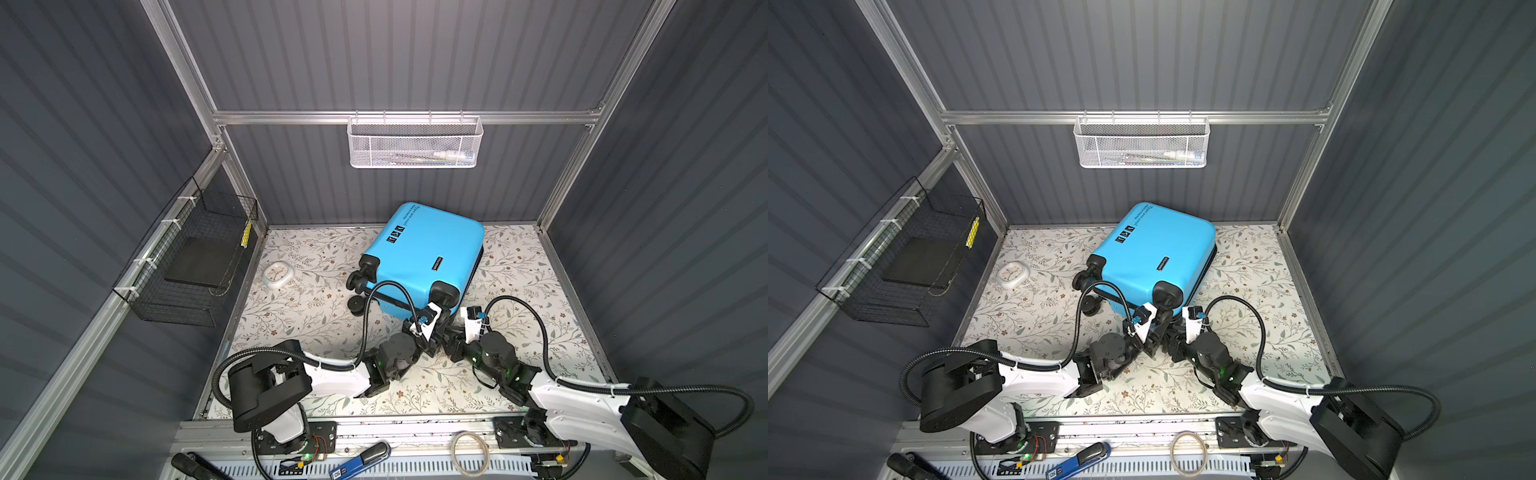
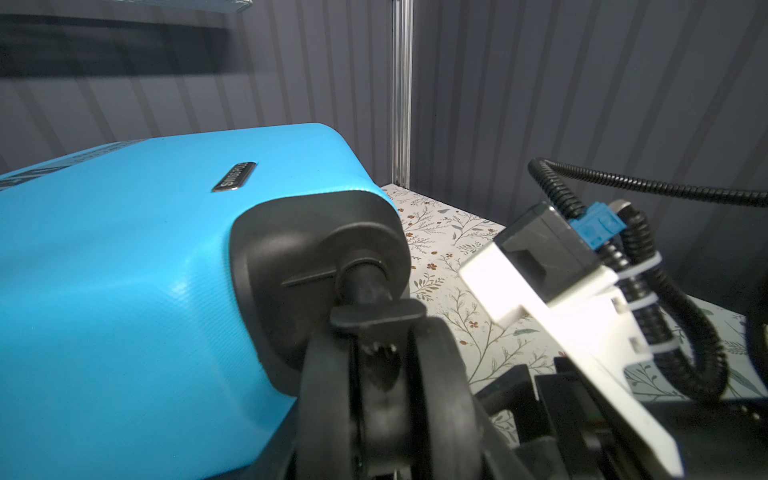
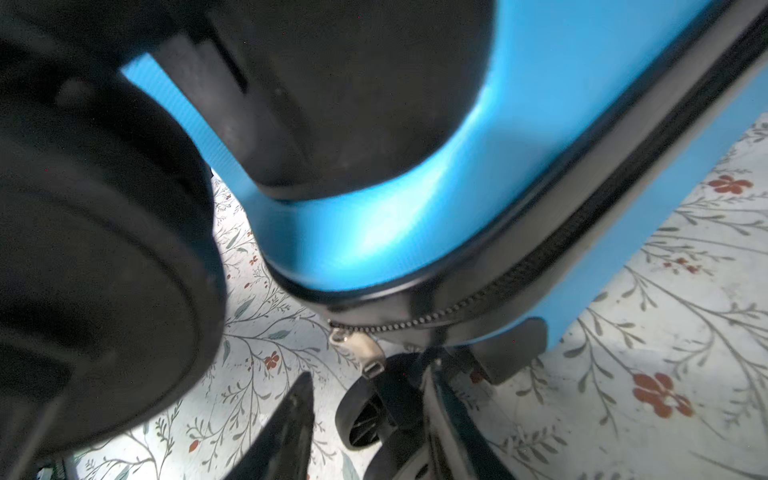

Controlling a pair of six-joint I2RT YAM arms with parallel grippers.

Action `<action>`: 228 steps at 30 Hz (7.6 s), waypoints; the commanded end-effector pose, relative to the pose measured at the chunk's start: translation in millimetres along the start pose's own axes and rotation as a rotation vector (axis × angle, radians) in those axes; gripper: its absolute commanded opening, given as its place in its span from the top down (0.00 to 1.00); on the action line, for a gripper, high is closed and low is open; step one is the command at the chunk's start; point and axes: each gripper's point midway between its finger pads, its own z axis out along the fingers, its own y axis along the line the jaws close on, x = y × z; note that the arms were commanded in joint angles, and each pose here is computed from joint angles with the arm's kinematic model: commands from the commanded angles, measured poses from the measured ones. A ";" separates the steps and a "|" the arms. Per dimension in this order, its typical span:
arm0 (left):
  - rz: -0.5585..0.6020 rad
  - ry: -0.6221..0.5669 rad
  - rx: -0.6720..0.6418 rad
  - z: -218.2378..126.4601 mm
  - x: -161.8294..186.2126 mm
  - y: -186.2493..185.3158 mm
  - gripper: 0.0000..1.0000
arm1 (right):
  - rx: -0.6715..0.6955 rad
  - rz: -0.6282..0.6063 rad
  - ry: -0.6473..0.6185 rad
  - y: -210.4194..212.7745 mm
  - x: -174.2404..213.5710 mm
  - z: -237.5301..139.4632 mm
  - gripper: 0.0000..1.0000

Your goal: Pack the luggage

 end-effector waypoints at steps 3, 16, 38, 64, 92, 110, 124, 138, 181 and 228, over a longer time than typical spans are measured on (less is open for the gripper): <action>-0.105 -0.242 0.145 -7.2 -84.4 -28.6 1.00 | 0.093 -0.002 -0.125 -3.7 -14.3 3.3 0.56; -0.104 -0.247 0.147 -10.6 -86.6 -28.0 1.00 | 0.194 0.016 -0.205 -8.1 -17.6 8.7 0.58; -0.117 -0.243 0.148 -14.2 -83.1 -26.8 1.00 | 0.186 0.003 -0.197 -0.9 -18.3 17.8 0.85; -0.113 -0.238 0.117 -18.0 -72.0 -19.5 1.00 | 0.330 0.172 -0.207 -60.8 -12.2 -12.2 1.00; -0.025 -0.053 0.147 27.5 -26.1 -48.1 1.00 | 0.476 0.450 0.018 -97.6 -15.2 -32.0 1.00; -0.040 -0.021 0.148 33.7 -29.3 -51.4 1.00 | 0.479 0.474 -0.009 -136.4 -42.2 -45.8 1.00; -0.015 0.054 0.173 47.6 -42.4 -63.3 1.00 | 0.473 0.446 0.180 -121.7 -19.6 -59.4 1.00; -0.015 0.028 0.218 42.8 -55.3 -69.3 1.00 | 0.592 0.491 0.155 -170.0 -50.6 -65.1 1.00; -0.021 0.033 0.081 -13.2 -59.2 -17.8 1.00 | 0.826 0.846 -0.154 -364.4 -127.1 -81.7 1.00; -0.353 0.315 -0.081 2.5 -79.1 131.4 0.00 | 0.087 0.707 -0.112 -327.8 -333.3 64.8 0.20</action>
